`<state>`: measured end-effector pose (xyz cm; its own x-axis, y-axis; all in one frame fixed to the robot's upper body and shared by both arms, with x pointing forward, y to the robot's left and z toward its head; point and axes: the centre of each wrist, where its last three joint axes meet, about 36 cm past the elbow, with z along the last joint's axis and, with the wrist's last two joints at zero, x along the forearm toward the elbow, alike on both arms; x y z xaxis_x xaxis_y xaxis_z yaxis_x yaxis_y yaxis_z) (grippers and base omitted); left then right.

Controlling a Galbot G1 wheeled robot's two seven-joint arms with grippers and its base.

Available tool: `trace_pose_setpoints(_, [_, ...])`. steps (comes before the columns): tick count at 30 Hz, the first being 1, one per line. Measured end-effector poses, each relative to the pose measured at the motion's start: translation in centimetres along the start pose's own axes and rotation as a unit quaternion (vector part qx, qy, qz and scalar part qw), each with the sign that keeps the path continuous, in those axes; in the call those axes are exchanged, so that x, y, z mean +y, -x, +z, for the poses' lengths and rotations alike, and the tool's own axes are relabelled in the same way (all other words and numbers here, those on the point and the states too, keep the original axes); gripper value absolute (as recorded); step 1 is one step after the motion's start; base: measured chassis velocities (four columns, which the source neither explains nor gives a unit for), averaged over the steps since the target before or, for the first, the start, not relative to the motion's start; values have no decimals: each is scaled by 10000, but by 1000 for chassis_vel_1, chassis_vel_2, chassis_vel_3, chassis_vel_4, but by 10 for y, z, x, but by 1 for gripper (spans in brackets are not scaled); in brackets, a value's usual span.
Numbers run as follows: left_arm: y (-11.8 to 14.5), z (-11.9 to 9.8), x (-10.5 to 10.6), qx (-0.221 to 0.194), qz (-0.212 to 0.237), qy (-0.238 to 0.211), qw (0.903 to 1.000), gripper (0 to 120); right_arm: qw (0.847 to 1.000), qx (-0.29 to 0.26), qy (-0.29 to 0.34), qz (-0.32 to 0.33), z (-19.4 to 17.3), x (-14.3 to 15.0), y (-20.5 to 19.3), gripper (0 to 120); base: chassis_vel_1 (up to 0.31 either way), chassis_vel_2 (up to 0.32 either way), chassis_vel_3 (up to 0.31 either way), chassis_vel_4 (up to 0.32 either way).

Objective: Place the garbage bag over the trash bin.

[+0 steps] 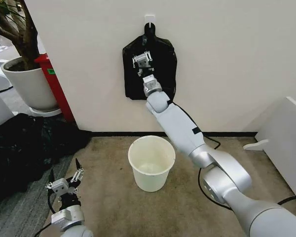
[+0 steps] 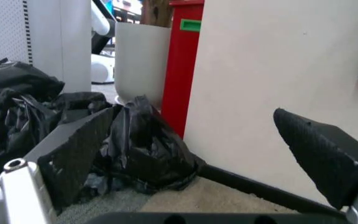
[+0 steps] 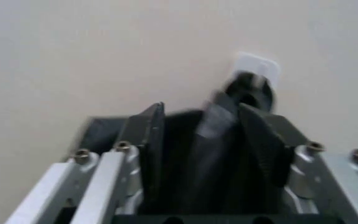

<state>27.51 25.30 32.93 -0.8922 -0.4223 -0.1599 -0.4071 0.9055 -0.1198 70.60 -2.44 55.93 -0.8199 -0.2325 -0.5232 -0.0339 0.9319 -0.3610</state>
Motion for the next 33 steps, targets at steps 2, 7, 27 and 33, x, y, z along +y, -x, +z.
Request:
trace_pose_setpoints(2, [0,0,0,2,0,1,10000,100,9998,106,-119,140,1,-3,3,53,0,0,0,0])
trace_pose_setpoints(7, [-1,-1,0,-3,-5,-9,10000,100,9977,254,-508,379,5,-16,14,71,0,0,0,0])
trace_pose_setpoints(27, [-2,-1,-3,-14,-32,-35,10000,100,9974,193,-679,157,5,-27,29,73,0,0,0,0])
trace_pose_setpoints(33, [-3,-1,-3,-19,-38,-28,10000,100,9972,208,-701,125,6,-29,31,49,0,0,0,0])
